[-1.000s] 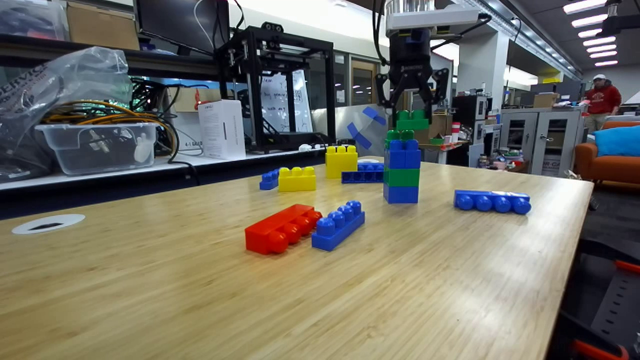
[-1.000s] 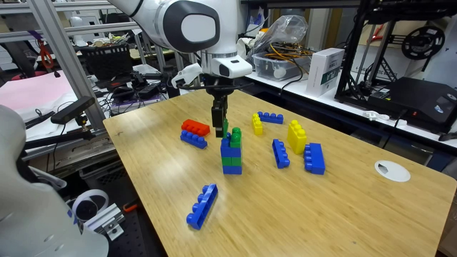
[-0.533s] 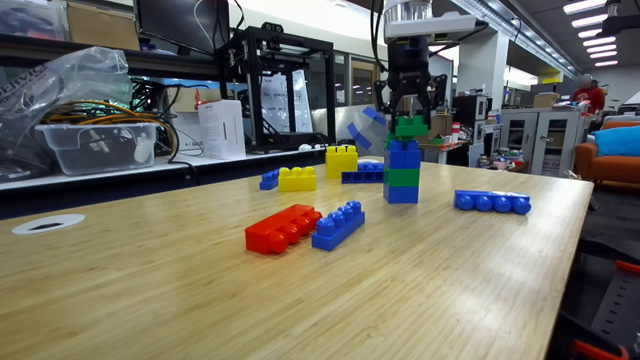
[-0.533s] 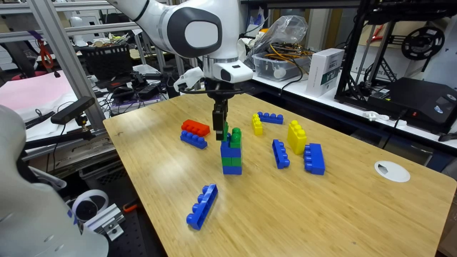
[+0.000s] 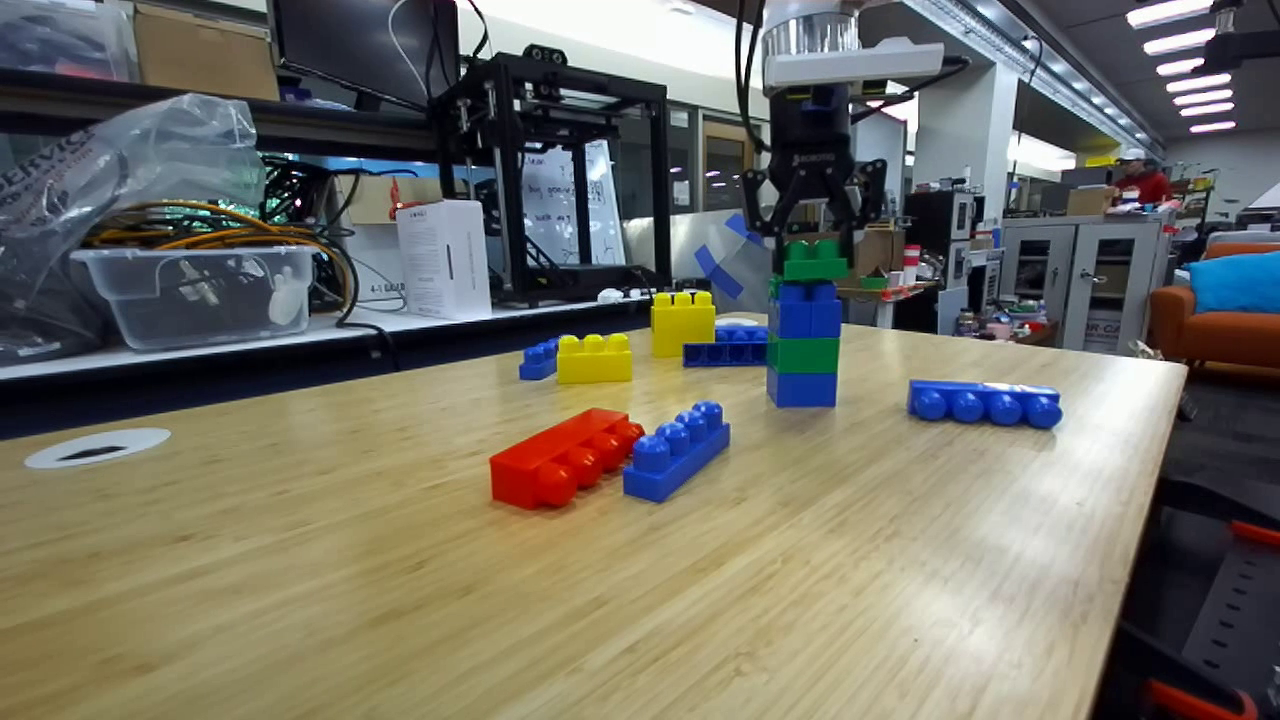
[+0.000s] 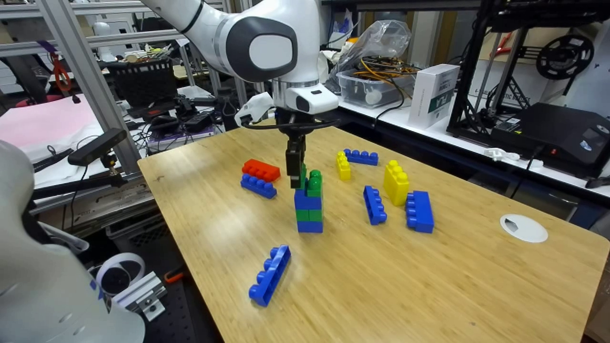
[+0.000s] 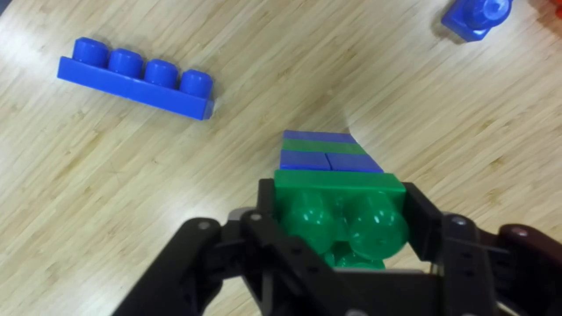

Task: Pick up the green LEGO block and stack it on top of the purple LEGO blocks

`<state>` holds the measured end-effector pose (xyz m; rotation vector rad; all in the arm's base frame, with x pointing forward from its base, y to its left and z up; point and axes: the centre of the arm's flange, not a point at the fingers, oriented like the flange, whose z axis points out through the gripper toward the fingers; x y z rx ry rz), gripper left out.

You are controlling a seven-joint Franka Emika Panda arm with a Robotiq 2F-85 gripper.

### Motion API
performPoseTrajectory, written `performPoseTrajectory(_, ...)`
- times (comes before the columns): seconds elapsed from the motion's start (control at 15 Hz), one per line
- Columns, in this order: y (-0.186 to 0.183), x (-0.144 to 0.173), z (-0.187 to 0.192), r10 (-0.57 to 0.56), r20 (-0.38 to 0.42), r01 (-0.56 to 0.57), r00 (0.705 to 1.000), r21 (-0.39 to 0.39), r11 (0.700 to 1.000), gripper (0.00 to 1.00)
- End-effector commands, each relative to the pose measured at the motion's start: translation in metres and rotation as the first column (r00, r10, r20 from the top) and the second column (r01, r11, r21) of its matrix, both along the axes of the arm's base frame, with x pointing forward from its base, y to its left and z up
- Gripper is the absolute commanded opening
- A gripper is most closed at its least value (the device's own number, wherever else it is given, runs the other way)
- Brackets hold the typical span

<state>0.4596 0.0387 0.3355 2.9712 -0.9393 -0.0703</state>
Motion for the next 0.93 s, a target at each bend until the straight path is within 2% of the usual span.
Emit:
performPoseTrajectory(0.0, 0.002, 0.004, -0.009, -0.016, 0.011, 0.016, 1.000, -0.003, 1.000, 0.44)
performPoseTrajectory(0.87, 0.002, 0.004, -0.028, -0.016, 0.048, 0.016, 0.999, -0.006, 1.000, 0.44)
